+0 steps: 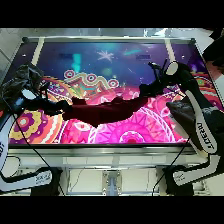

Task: Fold the shirts.

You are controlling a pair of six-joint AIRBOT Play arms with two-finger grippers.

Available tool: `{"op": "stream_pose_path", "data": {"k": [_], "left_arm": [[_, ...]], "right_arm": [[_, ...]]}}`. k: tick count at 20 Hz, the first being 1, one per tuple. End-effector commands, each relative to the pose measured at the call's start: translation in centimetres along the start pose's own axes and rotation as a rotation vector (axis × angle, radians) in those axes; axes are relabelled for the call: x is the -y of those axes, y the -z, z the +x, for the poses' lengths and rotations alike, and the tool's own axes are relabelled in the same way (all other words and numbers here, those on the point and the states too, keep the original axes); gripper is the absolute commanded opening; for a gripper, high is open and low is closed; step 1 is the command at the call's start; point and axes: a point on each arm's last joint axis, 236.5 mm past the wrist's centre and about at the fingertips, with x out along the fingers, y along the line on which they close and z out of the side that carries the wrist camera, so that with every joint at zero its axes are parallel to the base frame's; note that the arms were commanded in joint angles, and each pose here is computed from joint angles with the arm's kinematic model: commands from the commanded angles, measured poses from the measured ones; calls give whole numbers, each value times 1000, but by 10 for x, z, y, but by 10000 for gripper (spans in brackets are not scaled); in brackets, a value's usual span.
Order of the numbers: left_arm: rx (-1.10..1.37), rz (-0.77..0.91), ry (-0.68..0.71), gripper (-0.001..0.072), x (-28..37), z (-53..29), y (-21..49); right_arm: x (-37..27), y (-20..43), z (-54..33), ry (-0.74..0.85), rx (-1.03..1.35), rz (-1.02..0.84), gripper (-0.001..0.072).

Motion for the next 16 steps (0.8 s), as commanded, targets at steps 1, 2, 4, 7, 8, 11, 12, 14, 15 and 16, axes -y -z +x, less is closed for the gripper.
{"op": "stream_pose_path", "data": {"k": [1, 2, 4, 7, 8, 11, 12, 14, 15, 16], "left_arm": [[103, -34, 39, 689, 4, -28, -31], [146, -37, 48, 689, 5, -50, -38], [235, -32, 43, 689, 6, -96, -39], [252, 12, 21, 689, 10, -130, -6], [229, 15, 8, 689, 8, -127, 14], [190, -51, 13, 689, -2, -93, 60], [199, -109, 24, 689, -6, -79, 68], [244, -237, 72, 689, -11, -55, 68], [276, -308, 112, 689, -10, -47, 61], [307, -386, 161, 689, -8, -42, 51]], "right_arm": [[1, -17, -9, 42, 48, -41, 323], [8, -20, -30, 94, 62, -80, 323], [34, -24, -85, 244, 99, -111, 323], [65, -14, -161, 363, 174, -62, 323], [68, -7, -176, 359, 190, -40, 322], [68, 12, -196, 341, 178, -5, 322], [66, 17, -194, 329, 161, -4, 322], [47, 15, -185, 257, 157, -23, 322], [35, 10, -180, 215, 171, -37, 322], [26, 4, -177, 184, 190, -48, 322]]}}
